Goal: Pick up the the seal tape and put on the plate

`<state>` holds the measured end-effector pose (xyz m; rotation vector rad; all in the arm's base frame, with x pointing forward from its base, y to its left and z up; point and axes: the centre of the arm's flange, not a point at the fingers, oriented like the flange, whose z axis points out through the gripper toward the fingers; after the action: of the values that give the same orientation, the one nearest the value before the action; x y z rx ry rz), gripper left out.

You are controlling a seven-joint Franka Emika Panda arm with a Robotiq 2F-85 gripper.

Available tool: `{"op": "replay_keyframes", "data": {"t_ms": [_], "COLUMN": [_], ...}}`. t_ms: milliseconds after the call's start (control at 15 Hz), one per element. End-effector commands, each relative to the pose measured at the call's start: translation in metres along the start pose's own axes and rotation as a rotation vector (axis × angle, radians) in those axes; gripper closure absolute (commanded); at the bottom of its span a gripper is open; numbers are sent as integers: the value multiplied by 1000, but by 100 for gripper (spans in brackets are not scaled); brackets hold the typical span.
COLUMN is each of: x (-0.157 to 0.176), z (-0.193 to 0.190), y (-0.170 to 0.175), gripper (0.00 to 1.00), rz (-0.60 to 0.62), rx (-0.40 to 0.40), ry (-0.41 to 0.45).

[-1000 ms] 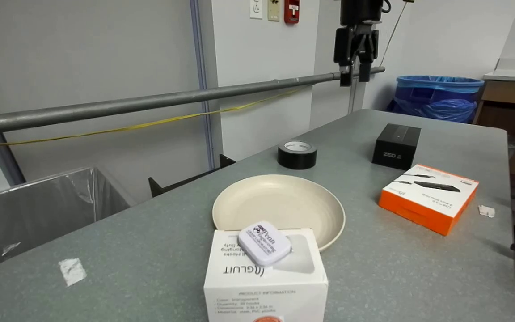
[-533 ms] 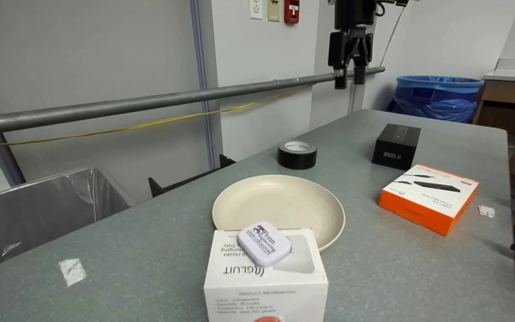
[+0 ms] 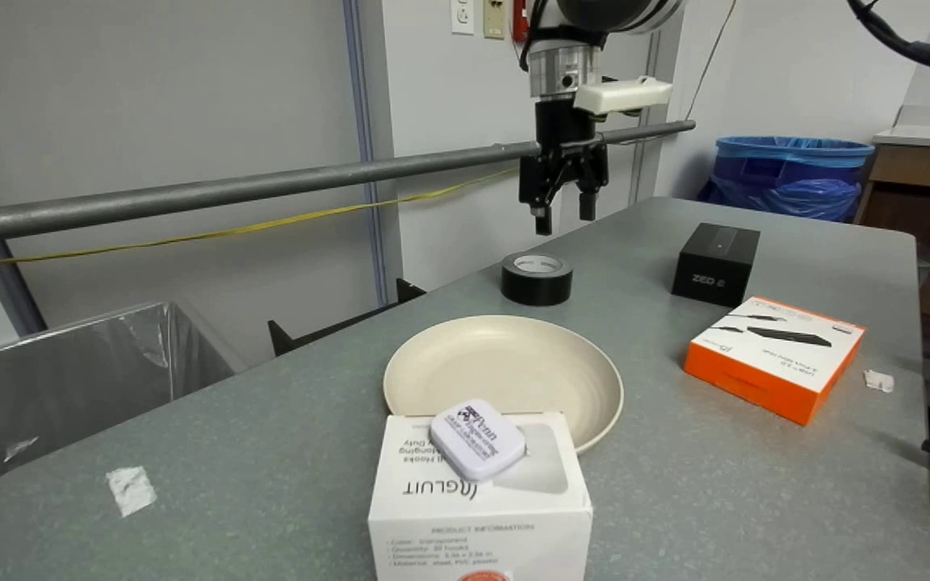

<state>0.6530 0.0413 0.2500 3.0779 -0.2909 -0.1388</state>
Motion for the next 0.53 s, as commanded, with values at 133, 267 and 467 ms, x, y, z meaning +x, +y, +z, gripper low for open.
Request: {"op": "replay_keyframes", "data": {"t_ms": [133,267,467], "x": [62,73,87], "z": [48,61,77], "y": [-23,-24,-24], "gripper": [0,0,0], "rz": [62,64,64], "rx": [-56,-67,-78], "ry": [18,24,25]}}
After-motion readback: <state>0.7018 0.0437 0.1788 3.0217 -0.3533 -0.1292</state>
